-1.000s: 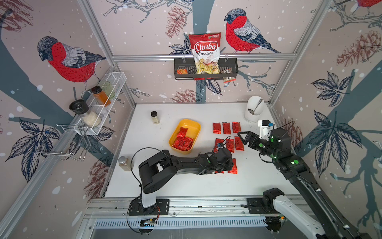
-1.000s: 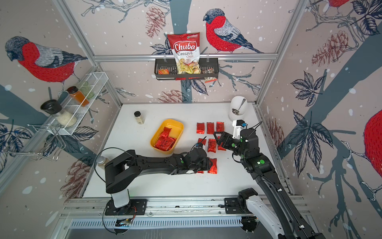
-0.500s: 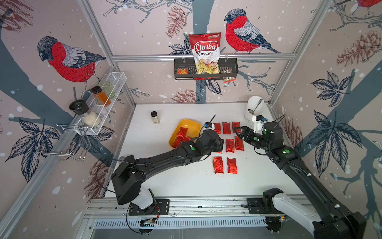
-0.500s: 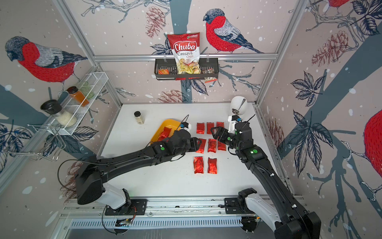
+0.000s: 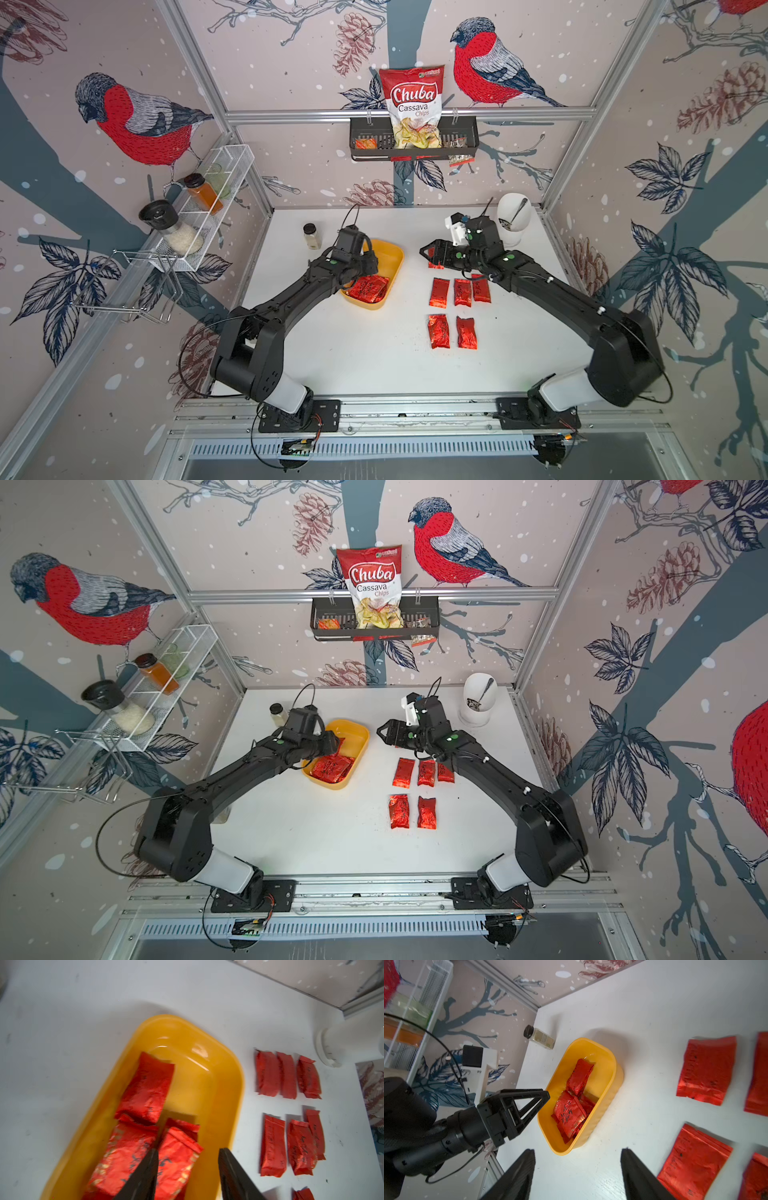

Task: Take the tea bags out of the storage box
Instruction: Pick up the tea bag from the storage box.

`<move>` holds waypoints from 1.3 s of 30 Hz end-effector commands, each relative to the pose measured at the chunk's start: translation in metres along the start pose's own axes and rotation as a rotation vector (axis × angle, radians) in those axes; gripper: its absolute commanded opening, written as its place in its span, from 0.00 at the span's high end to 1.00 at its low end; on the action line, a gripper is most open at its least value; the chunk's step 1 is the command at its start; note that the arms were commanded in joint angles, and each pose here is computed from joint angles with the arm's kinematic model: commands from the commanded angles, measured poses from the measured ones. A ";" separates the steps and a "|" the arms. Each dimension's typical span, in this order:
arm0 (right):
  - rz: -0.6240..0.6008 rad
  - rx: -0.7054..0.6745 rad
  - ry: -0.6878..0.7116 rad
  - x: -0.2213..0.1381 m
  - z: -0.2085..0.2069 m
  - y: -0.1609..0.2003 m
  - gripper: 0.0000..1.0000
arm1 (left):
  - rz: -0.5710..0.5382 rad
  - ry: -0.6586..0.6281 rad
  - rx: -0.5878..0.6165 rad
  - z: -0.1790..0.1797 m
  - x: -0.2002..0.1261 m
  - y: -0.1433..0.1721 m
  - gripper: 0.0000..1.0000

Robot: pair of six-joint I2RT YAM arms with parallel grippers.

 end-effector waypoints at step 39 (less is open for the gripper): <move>0.596 -0.357 -0.011 0.194 0.012 0.091 0.77 | -0.134 0.152 -0.156 0.037 -0.050 -0.013 0.44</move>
Point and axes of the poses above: each gripper's point midway between its finger pads, its own x axis out along the fingers, its own z axis along the line the jaws close on, y = z × x, the point moved 1 cm from there along -x, back along the fingers, and after that the axes turned 3 degrees about -x, right-handed, at the moved point
